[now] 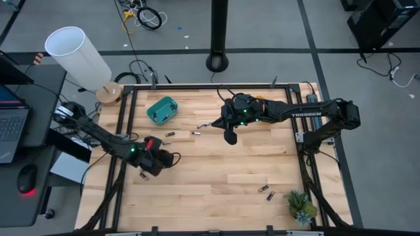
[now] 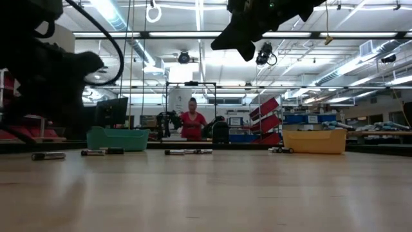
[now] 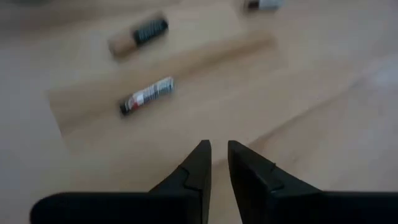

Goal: Sort batteries
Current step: Put the silver battery into the yellow bin

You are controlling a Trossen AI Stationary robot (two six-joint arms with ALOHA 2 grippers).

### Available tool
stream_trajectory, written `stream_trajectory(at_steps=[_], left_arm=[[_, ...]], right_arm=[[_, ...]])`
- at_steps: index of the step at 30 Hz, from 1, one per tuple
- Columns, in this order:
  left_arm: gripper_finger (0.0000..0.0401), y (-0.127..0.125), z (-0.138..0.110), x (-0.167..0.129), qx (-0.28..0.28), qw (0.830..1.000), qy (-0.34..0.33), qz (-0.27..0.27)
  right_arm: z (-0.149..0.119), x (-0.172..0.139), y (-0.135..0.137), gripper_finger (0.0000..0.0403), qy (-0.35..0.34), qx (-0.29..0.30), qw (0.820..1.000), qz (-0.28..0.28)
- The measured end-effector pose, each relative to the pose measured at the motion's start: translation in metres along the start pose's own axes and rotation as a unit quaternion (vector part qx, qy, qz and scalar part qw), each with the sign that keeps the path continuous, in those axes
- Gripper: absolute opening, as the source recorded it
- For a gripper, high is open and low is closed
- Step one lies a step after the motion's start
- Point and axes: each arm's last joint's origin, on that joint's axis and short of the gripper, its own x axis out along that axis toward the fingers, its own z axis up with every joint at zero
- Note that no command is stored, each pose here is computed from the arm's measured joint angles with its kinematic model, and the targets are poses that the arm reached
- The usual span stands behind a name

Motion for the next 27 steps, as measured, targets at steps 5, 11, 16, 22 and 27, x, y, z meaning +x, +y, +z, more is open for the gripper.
stream_trajectory(at_steps=[5, 11, 16, 22, 27], left_arm=[[0.0068, 0.001, -0.005, -0.009, 0.031, 0.999, -0.017, -0.001], [0.0109, 0.003, -0.021, -0.017, 0.036, 0.999, 0.004, -0.029], [0.0151, 0.006, -0.032, -0.019, 0.038, 0.999, -0.026, -0.030], [0.0158, 0.006, -0.050, -0.010, 0.073, 0.992, -0.092, -0.037], [0.0158, 0.001, -0.065, -0.005, 0.093, 0.988, -0.115, -0.042]], right_arm=[[0.000, 0.000, 0.001, 0.0022, 0.000, 0.014, 1.000, 0.001], [0.000, 0.000, 0.001, 0.0022, 0.001, 0.030, 1.000, 0.002], [-0.001, 0.001, 0.006, 0.0022, 0.003, 0.032, 0.999, 0.006], [-0.005, 0.002, 0.016, 0.0022, 0.018, 0.026, 1.000, 0.003], [-0.009, 0.002, 0.019, 0.0022, 0.035, 0.025, 0.999, 0.005]])
